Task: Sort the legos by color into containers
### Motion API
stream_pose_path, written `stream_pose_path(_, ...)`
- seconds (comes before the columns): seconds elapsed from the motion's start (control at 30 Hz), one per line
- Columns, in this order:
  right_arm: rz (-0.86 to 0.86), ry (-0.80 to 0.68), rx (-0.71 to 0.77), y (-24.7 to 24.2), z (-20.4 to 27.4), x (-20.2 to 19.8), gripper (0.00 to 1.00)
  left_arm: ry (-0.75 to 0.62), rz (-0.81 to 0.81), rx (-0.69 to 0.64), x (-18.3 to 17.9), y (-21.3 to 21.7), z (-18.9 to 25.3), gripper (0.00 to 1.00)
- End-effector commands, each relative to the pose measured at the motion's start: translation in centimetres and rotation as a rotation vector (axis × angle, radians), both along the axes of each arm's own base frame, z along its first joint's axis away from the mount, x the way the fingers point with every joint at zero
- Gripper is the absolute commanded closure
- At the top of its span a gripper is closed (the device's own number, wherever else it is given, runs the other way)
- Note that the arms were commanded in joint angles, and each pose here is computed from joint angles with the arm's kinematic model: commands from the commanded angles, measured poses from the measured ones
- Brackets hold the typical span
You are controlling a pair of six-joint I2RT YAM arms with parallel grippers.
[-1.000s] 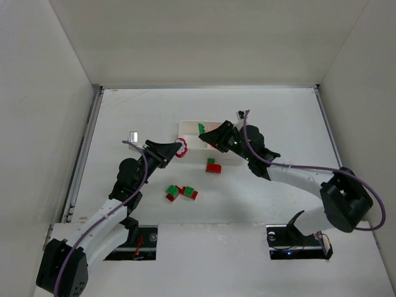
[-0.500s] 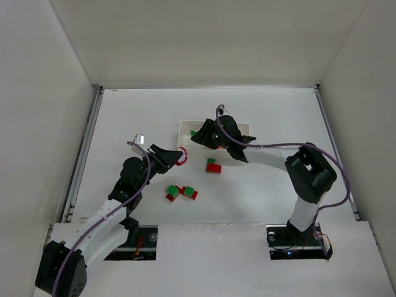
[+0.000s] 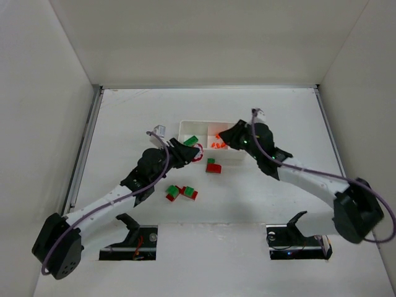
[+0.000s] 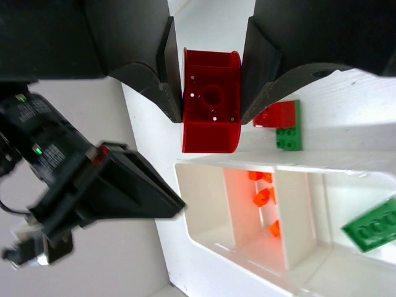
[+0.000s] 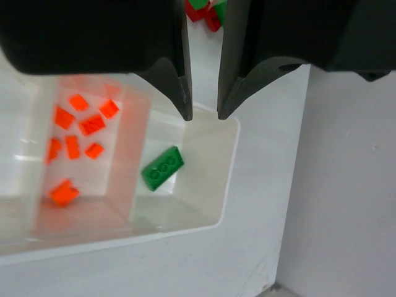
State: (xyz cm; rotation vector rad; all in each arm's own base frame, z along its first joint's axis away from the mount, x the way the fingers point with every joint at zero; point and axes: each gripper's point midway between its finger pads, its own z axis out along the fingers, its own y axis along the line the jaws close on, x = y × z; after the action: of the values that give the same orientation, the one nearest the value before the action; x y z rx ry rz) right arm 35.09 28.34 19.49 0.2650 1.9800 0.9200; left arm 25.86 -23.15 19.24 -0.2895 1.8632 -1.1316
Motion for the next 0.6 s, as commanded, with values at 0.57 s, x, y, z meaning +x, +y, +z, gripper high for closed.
stream_pose_path(0.57,-0.453,-0.144,-0.112,-18.1,-2.8,-5.7,0.53,-0.162,-0.067,0.295,10.3,-17.7,0.3,0.80)
